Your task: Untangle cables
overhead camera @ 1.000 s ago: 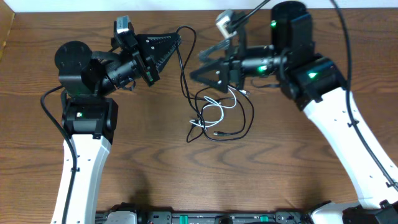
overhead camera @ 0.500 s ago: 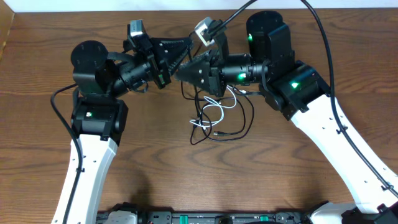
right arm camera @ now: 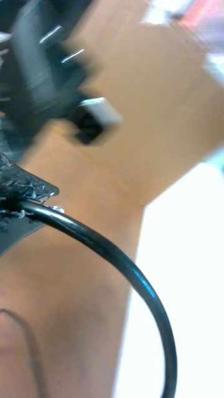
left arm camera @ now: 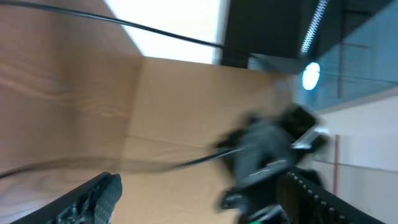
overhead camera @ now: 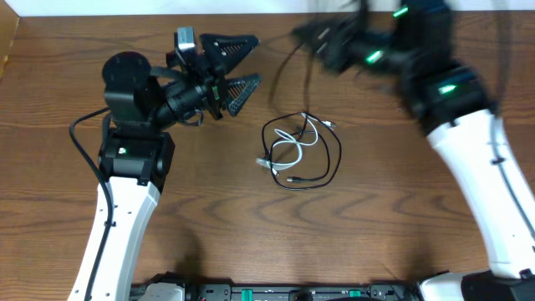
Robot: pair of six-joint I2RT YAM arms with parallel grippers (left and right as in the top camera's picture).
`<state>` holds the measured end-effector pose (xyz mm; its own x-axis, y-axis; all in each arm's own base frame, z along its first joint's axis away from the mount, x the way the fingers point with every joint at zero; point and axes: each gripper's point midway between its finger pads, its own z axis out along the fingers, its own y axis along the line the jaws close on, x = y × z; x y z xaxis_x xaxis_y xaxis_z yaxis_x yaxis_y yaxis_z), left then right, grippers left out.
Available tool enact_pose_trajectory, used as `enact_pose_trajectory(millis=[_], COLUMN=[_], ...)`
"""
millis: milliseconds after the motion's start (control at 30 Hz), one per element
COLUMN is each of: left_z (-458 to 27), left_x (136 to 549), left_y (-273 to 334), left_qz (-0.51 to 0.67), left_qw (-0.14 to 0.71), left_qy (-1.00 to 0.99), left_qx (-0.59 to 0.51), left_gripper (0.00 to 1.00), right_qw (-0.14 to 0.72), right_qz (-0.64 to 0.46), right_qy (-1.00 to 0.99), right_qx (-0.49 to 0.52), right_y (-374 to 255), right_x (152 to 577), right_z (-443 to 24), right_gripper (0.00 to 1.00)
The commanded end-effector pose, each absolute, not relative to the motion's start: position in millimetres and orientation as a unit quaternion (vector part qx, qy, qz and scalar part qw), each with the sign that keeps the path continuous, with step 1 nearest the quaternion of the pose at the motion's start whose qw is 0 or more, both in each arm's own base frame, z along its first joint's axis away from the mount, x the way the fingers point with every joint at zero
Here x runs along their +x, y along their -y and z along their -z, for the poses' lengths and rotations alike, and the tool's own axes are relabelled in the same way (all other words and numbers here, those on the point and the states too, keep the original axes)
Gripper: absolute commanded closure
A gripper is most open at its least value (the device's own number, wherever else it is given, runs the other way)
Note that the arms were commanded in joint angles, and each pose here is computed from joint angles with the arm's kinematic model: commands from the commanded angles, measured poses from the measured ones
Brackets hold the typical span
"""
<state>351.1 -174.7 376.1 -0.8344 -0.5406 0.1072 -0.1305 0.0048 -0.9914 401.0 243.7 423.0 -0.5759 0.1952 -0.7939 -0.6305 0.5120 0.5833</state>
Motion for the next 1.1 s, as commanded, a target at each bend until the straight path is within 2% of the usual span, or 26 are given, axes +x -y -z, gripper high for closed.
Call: enact_pose_trajectory(millis=[0, 167, 300, 400, 533, 700, 800, 1067], left_z=[-356, -331, -315, -308, -303, -297, -292, -283], left_x=[353, 351, 347, 345, 346, 344, 341, 346], left_y=[176, 176, 176, 176, 176, 175, 175, 168], left_qz=[0.633, 0.598, 0.574, 0.562, 0.553, 0.542, 0.534, 0.508], left_qw=[0.181, 0.193, 0.201, 0.207, 0.217, 0.223, 0.224, 0.234], left_qy=[-0.726, -0.759, -0.781, -0.792, -0.798, -0.806, -0.812, -0.824], left_qx=[-0.201, -0.169, -0.14, -0.121, -0.103, -0.082, -0.071, -0.089], left_gripper=[0.15, 0.15, 0.15, 0.15, 0.15, 0.15, 0.15, 0.15], right_qw=[0.538, 0.629, 0.653, 0.649, 0.621, 0.613, 0.606, 0.608], right_qz=[-0.449, -0.395, -0.364, -0.345, -0.33, -0.229, -0.206, -0.179], right_qy=[-0.709, -0.669, -0.664, -0.677, -0.709, -0.749, -0.758, -0.745], right_qx=[-0.085, -0.035, 0.01, 0.043, 0.056, 0.101, 0.122, 0.209], right_y=[-183, -105, -55, -26, -18, 18, 38, 127], right_x=[417, 422, 427, 435, 446, 471, 483, 509], right_z=[-505, -567, -576, -565, -536, -494, -478, -447], right_gripper=[0.99, 0.99, 0.99, 0.99, 0.99, 0.99, 0.99, 0.99])
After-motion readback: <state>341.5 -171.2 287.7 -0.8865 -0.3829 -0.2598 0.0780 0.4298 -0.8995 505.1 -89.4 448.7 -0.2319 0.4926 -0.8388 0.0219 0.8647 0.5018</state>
